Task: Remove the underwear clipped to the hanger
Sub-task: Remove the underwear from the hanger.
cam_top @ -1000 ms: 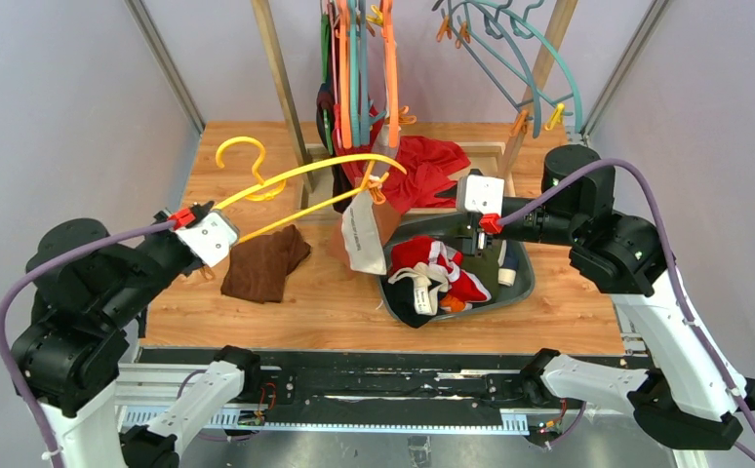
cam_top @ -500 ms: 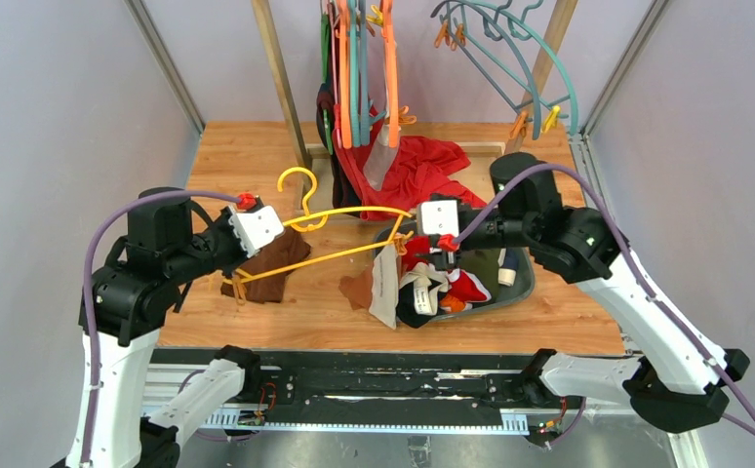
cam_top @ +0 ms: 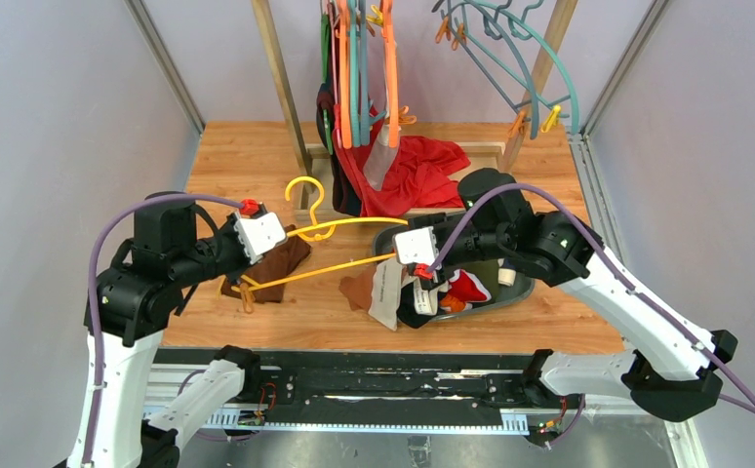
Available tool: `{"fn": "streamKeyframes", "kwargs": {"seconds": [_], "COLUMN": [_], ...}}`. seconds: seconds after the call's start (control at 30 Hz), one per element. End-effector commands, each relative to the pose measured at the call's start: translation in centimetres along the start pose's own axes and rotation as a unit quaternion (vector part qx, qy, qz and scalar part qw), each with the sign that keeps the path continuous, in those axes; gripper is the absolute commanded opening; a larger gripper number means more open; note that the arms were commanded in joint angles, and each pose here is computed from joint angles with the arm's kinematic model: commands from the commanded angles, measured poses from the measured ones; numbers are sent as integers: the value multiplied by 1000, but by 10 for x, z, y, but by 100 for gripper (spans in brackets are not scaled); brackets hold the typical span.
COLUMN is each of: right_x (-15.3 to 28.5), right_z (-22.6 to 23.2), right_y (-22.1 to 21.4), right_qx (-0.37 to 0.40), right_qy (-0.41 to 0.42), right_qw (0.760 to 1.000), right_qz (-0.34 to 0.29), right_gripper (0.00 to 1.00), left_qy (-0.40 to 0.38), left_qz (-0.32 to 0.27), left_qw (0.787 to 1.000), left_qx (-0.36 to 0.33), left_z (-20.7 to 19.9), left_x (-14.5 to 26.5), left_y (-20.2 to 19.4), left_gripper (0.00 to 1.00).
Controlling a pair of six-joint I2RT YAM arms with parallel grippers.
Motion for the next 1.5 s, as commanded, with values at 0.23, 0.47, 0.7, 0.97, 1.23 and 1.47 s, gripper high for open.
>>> {"fn": "streamKeyframes", "kwargs": {"seconds": [0.23,0.47,0.7,0.97,1.23,1.47], "right_x": [-9,-10,-9,-9,-8,-7], "right_z": [6,12,14,13,14,12], "right_y": [-6,-5,-5,-8,-7,-7], "right_qx": [10,8,8,11,10,12], "right_qy": [11,23,25,15,16,11], "right_qw": [1000,1000,1000,1000,1000,1000], "right_qz": [14,6,0,6,2,6], "right_gripper": [53,47,34,14,2,0], "left_qy": [-7,-5,2,4,7,6], "left_qz": [-20,-16,-11,-14,-21,-36], "left_qw": [1000,1000,1000,1000,1000,999], "left_qx": [-2,2,4,3,-4,-9], "left_z": [-1,3,7,6,5,2], "left_x": [-3,-5,-8,-6,-2,3], "left_y": [6,7,6,7,9,15], "left_gripper": [0,0,0,0,0,0]}}
Point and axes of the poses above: each gripper's point midway between its finger pads, its own x axis back along the fingers, its own z axis along the line the jaws close on, y = z × x, the point moved 3 cm from there along x, back along the fingers, and after that the axes turned 2 degrees about x, right-handed, at the moved point
